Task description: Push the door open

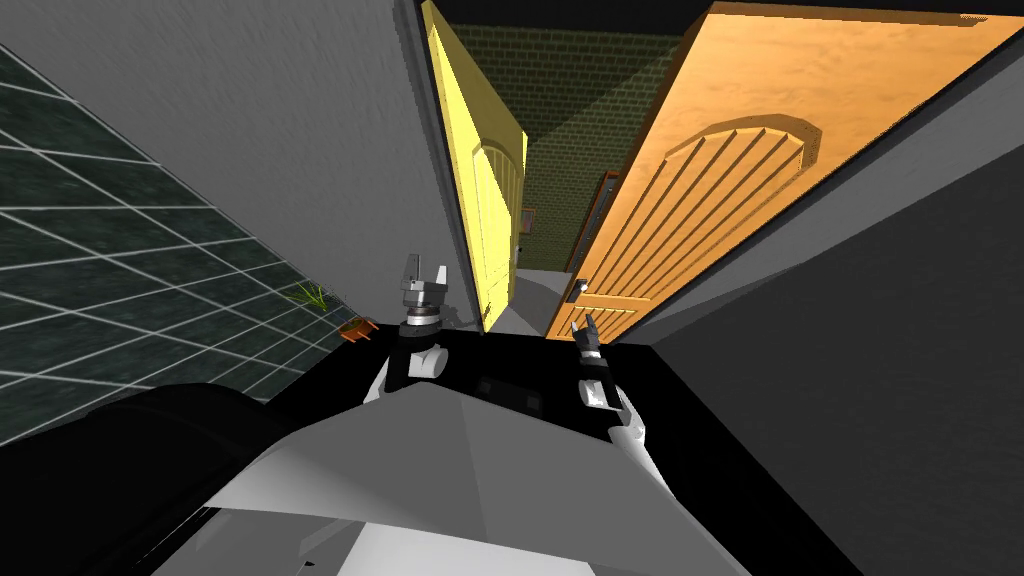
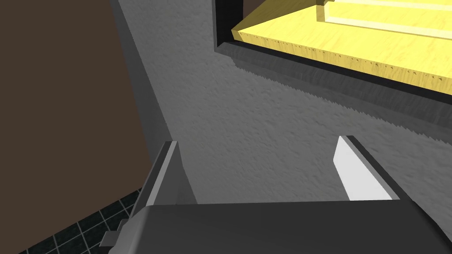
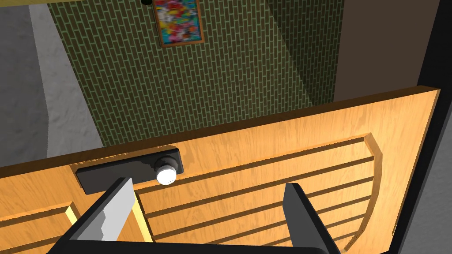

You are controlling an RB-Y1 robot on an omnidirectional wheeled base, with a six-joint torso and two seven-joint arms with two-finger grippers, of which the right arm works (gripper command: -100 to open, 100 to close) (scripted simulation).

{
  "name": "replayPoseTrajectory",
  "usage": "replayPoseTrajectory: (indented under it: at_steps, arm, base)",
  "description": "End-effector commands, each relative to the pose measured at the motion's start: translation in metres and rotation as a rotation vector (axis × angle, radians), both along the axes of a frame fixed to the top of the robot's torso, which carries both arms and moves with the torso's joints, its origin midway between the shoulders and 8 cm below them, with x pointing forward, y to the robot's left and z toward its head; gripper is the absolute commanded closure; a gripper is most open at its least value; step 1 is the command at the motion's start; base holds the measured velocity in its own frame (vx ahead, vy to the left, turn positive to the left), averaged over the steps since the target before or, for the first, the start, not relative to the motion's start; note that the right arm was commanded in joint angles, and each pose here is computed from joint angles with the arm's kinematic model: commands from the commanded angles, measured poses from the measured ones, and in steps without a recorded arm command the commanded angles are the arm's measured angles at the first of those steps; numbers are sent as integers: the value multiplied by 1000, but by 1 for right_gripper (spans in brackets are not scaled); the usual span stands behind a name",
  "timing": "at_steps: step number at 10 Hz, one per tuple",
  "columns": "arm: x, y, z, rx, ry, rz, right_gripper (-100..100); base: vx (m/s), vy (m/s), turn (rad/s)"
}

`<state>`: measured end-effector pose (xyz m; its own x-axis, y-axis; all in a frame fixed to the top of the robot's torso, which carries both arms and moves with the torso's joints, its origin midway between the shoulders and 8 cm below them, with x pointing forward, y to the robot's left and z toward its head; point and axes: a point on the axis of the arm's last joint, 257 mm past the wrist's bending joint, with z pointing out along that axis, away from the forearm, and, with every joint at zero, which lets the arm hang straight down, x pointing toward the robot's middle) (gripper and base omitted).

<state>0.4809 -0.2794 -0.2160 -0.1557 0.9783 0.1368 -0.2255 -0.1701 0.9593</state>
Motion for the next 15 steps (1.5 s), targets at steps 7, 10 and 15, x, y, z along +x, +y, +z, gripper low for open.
replayPoseTrajectory:
  at_steps: [7, 10, 15]
  arm:
    - [19, -41, -40, -55, 98, -24, -100]
    - [26, -61, -53, -79, 135, -42, -100]
    - [34, -101, -70, -119, 192, -83, -100]
  base:
    - [64, -63, 77]
    - [87, -88, 75]
    - [89, -88, 81]
